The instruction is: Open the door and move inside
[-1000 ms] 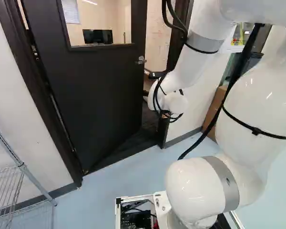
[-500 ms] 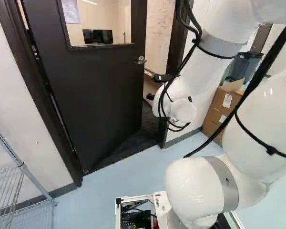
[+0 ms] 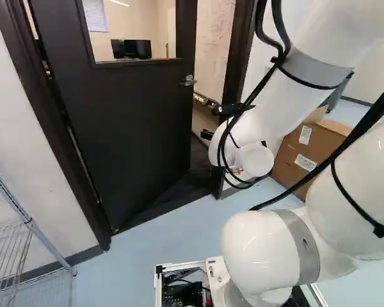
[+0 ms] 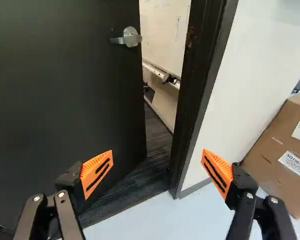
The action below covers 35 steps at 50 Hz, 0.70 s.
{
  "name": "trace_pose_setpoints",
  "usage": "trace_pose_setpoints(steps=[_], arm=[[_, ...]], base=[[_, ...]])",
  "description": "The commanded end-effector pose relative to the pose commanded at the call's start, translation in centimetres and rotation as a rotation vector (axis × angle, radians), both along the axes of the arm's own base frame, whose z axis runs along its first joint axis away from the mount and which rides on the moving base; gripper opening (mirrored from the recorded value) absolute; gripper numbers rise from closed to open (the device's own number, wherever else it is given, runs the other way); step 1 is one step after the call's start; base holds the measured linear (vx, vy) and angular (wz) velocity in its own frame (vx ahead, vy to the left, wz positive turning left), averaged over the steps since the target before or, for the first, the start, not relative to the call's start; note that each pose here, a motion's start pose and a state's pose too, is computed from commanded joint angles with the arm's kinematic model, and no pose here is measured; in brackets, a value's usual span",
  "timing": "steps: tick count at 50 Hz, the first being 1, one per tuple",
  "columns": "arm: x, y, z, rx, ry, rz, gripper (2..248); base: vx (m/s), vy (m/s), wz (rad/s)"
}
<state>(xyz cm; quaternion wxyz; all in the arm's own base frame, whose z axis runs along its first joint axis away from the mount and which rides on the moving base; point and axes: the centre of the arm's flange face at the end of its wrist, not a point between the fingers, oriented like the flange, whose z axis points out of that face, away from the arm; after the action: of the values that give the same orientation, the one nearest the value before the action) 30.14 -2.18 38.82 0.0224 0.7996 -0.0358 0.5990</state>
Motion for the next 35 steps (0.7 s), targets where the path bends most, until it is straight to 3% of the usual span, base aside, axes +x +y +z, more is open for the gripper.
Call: trace_pose_setpoints(steps=[35], arm=[[0.0,0.0,0.0,0.0,0.0,0.0,247]], base=[[0.007,0.003,0.0]])
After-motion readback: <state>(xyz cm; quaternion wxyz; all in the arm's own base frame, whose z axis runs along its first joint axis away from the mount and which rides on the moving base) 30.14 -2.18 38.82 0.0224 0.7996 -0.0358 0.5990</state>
